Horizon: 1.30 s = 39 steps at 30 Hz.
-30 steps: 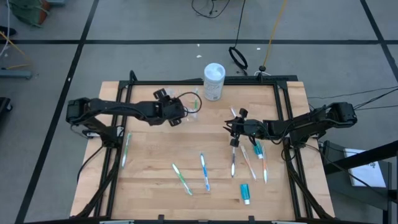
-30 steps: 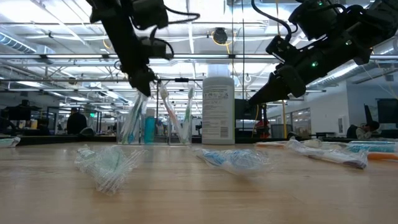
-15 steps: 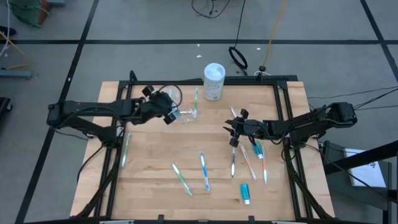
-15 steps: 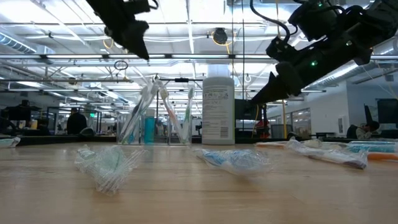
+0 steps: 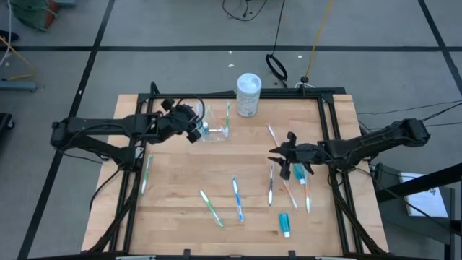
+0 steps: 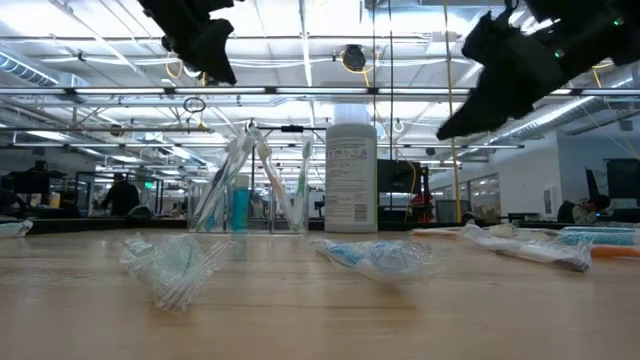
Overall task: Pick & Place toothbrushing station
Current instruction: Put the orange toothbrush into the transparent organizer
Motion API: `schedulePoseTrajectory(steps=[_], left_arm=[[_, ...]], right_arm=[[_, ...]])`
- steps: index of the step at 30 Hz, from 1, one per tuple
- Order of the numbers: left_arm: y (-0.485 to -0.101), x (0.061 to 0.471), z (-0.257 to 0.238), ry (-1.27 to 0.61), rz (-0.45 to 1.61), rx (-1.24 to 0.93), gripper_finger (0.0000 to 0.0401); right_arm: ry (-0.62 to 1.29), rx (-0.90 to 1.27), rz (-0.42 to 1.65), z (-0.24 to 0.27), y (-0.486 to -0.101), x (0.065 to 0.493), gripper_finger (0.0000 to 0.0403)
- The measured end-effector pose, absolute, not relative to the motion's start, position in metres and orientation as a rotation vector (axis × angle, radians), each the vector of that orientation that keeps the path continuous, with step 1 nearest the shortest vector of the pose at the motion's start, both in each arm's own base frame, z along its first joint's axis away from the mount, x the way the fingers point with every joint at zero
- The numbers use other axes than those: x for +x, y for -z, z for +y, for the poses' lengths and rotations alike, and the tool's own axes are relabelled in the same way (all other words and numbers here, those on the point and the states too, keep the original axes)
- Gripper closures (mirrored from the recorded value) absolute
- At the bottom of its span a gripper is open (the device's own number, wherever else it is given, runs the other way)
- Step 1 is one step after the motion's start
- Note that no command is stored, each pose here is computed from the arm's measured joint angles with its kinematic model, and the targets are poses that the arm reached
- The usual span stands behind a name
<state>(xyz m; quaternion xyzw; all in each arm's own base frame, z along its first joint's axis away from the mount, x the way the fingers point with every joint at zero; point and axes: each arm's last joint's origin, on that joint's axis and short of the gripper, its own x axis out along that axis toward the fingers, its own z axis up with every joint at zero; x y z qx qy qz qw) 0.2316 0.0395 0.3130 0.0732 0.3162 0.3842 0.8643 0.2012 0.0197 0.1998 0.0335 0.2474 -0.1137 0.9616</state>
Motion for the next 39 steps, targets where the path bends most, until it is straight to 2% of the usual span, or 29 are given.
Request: schedulePoseTrajectory(steps=[4,7,10,14,19,23,31,39], left_arm=[[-0.308,0.237,0.039,-0.765,0.681,0.136,0.0224],[-0.306,0.239,0.038,-0.727,0.689,0.108,0.0224],[-0.304,0.241,0.037,-0.69,0.7,0.093,0.0224],[-0.303,0.242,0.037,-0.669,0.702,0.085,0.0224],[-0.303,0.242,0.037,-0.669,0.703,0.085,0.0224],[-0.303,0.242,0.037,-0.667,0.704,0.084,0.0224],[-0.303,0.242,0.037,-0.669,0.701,0.078,0.0224],[-0.302,0.243,0.035,-0.608,0.701,0.023,0.0224]], right_arm=[[0.317,-0.003,0.632,0.018,-0.185,0.191,0.0286],[0.444,-0.013,0.655,0.013,-0.167,0.184,0.0278],[0.585,-0.037,0.675,0.005,-0.152,0.175,0.0261],[0.667,0.009,0.714,-0.004,-0.132,0.162,0.0232],[0.63,0.155,0.647,-0.006,-0.117,0.155,0.0201],[0.604,0.144,0.609,-0.008,-0.112,0.152,0.0188],[0.596,0.29,0.613,-0.009,-0.1,0.143,0.019],[0.568,0.26,0.611,-0.008,-0.1,0.144,0.0195]])
